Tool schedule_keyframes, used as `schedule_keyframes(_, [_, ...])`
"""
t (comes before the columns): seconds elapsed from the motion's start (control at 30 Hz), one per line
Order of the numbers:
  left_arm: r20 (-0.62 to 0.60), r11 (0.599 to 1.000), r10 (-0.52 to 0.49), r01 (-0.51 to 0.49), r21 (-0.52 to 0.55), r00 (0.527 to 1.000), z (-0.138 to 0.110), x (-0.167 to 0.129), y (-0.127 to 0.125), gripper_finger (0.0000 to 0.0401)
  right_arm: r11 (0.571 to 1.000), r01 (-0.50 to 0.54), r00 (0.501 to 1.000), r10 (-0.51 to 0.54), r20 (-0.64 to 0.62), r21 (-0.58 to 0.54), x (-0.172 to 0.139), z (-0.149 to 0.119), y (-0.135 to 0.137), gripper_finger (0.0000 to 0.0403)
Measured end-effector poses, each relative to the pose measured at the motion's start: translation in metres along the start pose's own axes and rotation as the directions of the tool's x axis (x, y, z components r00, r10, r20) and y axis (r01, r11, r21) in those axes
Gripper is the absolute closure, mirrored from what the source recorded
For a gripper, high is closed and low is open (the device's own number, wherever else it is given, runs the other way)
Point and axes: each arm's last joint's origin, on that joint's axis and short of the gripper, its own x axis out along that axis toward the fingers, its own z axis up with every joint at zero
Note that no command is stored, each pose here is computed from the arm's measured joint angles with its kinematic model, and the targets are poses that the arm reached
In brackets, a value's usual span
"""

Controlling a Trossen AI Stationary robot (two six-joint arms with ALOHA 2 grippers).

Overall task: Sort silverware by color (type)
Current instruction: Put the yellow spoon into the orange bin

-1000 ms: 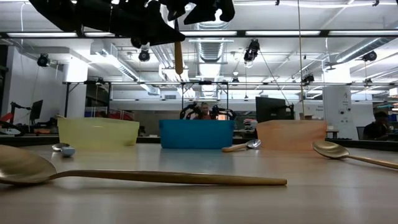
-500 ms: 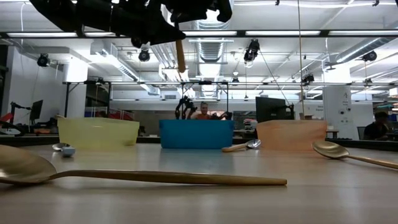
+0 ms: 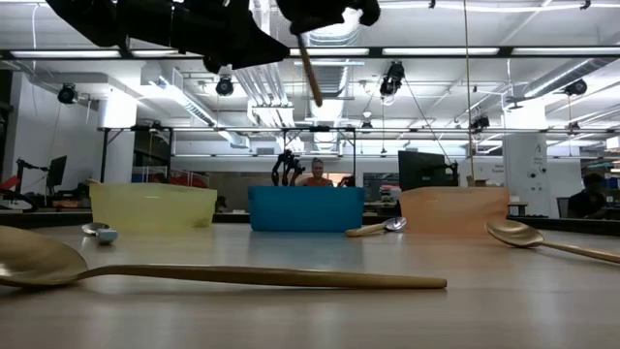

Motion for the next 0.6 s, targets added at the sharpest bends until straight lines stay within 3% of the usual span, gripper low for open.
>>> schedule_keyframes(0.1, [-0.012, 1.0, 0.004, -0.004, 0.017, 1.0, 0.0, -0.002, 0.001, 0.0256, 0.99, -0.086, 0.974, 0.107, -0.199, 0.113, 0.002, 0.008, -0.045, 0.0395])
schedule_keyframes(0.17, [-0.005, 1.0, 0.005, -0.005, 0.022, 1.0, 0.002, -0.003, 0.002, 0.0251, 0.968, -0.09, 0.916, 0.172, -0.363, 0.232, 0.009, 0.005, -0.081, 0.0395])
schedule_keyframes(0.27, [-0.001, 1.0, 0.006, -0.006, 0.027, 1.0, 0.005, -0.005, 0.003, 0.0248, 0.945, -0.005, 0.783, 0.207, -0.587, 0.328, 0.023, -0.012, -0.126, 0.0395])
schedule_keyframes(0.33, [-0.004, 1.0, 0.005, -0.005, 0.029, 1.0, 0.004, -0.005, 0.003, 0.0248, 0.929, 0.018, 0.66, 0.266, -0.702, 0.37, 0.033, -0.025, -0.151, 0.0395])
schedule_keyframes(0.43, [-0.016, 0.999, 0.004, -0.004, 0.038, 1.0, 0.004, -0.006, 0.003, 0.0247, 0.89, 0.02, 0.498, 0.386, -0.777, 0.455, 0.045, -0.039, -0.188, 0.0395])
schedule_keyframes(0.6, [-0.027, 0.998, 0.006, -0.004, 0.059, 1.0, 0.003, -0.006, 0.004, 0.0247, 0.805, 0.046, 0.37, 0.536, -0.759, 0.591, 0.058, -0.055, -0.234, 0.0395])
